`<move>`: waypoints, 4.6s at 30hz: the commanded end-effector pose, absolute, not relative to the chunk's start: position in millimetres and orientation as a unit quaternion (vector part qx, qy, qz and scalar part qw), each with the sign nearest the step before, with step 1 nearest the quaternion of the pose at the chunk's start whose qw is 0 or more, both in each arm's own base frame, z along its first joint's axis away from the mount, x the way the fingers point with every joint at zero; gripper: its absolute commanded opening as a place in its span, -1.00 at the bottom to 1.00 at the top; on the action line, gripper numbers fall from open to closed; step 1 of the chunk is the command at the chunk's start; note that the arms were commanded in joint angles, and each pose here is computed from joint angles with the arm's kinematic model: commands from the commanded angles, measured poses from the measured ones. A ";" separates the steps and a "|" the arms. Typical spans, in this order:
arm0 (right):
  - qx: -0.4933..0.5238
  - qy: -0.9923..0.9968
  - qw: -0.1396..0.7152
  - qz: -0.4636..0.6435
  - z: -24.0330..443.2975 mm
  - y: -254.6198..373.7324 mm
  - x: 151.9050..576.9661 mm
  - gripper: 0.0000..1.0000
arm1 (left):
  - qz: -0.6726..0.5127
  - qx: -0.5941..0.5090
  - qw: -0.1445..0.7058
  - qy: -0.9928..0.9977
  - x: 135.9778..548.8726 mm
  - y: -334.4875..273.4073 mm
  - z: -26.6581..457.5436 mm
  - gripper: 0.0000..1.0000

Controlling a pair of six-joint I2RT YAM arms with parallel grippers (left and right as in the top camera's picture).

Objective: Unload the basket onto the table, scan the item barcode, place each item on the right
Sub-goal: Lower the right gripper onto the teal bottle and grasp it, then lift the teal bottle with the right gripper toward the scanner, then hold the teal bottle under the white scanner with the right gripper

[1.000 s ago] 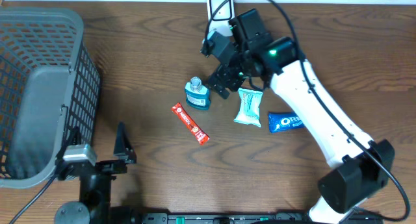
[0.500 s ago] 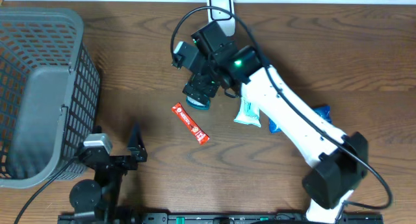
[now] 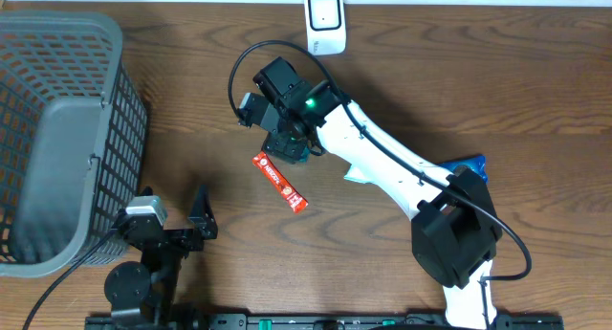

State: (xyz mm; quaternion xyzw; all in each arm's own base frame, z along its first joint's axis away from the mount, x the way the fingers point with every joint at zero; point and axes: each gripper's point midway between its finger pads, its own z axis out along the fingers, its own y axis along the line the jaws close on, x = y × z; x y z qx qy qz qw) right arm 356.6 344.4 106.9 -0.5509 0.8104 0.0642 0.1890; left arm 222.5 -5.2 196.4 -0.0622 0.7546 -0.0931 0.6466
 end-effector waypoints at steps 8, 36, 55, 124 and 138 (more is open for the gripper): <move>-0.549 0.815 0.176 0.060 102.0 338.0 359.1 -0.03 | -0.100 -0.063 0.643 0.757 221.2 -6.9 194.4 0.96; -0.518 0.833 0.179 0.069 168.1 341.0 362.8 -0.85 | -0.093 -0.063 0.623 0.774 222.5 -5.6 174.5 0.96; -0.511 0.829 0.214 0.079 226.3 339.9 361.4 -0.88 | -0.115 0.059 0.603 0.788 227.2 -36.7 132.1 0.96; -0.325 0.826 0.455 -0.073 250.2 196.4 605.4 -0.83 | -0.111 0.057 0.602 0.788 227.5 -35.2 131.7 0.96; -0.346 0.777 0.506 -0.145 213.9 235.6 648.1 -0.80 | -0.111 0.056 0.602 0.788 227.5 -35.1 131.7 0.96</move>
